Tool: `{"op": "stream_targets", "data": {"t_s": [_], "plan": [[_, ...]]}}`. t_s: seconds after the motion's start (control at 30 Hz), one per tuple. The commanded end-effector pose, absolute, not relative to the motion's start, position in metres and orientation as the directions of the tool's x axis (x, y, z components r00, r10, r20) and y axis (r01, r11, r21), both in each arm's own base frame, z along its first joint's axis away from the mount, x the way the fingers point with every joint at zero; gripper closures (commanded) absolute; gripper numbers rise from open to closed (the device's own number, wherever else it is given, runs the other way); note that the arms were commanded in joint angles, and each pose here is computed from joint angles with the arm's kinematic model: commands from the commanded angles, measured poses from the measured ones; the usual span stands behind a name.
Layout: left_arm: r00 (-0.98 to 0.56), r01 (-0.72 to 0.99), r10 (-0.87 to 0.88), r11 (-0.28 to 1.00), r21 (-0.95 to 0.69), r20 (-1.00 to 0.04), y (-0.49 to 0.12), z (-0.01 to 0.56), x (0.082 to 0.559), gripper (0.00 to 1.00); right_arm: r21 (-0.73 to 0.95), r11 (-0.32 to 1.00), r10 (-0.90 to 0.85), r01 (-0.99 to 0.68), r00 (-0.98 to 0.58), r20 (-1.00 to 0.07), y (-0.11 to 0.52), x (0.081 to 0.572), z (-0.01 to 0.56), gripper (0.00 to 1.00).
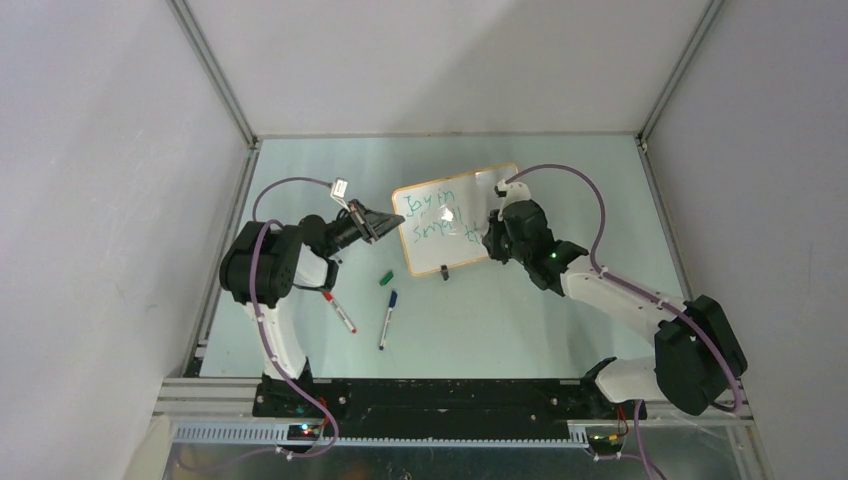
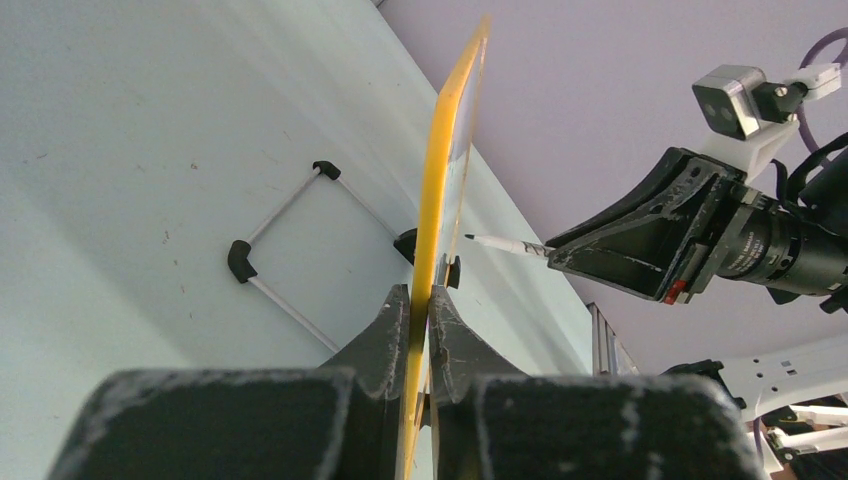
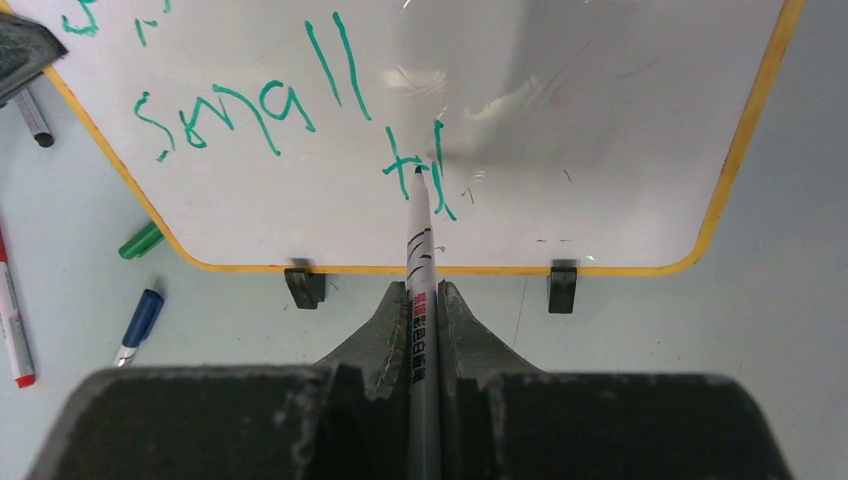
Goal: Write a sentence on the whiteboard
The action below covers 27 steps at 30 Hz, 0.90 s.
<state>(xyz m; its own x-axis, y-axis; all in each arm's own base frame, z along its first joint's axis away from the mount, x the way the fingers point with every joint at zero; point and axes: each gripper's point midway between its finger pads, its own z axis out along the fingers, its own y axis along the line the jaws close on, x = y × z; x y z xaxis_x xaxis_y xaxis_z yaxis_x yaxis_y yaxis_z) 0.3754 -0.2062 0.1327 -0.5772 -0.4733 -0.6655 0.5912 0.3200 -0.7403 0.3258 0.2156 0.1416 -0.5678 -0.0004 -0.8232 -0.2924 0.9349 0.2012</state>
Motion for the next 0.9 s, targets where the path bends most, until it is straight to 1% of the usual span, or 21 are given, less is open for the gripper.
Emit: {"op": "stream_targets", "data": {"t_s": [0.0,0.3,0.87], "plan": [[-0.531,0.666,-0.461,0.293,-0.686,-0.711,-0.2112,0.1558,0.3683,1.00,0.194,0.938,0.012,-0.288,-0.531,-0.847,0.2180,0.3406,0.1553,1.00],[-0.531,0.667,-0.460,0.292,-0.686,-0.712,-0.2111,0.1560,0.3683,1.00,0.175,0.950,0.010,-0.259,-0.535,-0.845,0.2102,0.3427,0.1519,1.00],[-0.532,0.666,-0.459,0.292,-0.686,-0.711,-0.2112,0.1556,0.3683,1.00,0.201,0.935,0.011,-0.293,-0.543,-0.840,0.2192,0.3442,0.1484,1.00]]}}
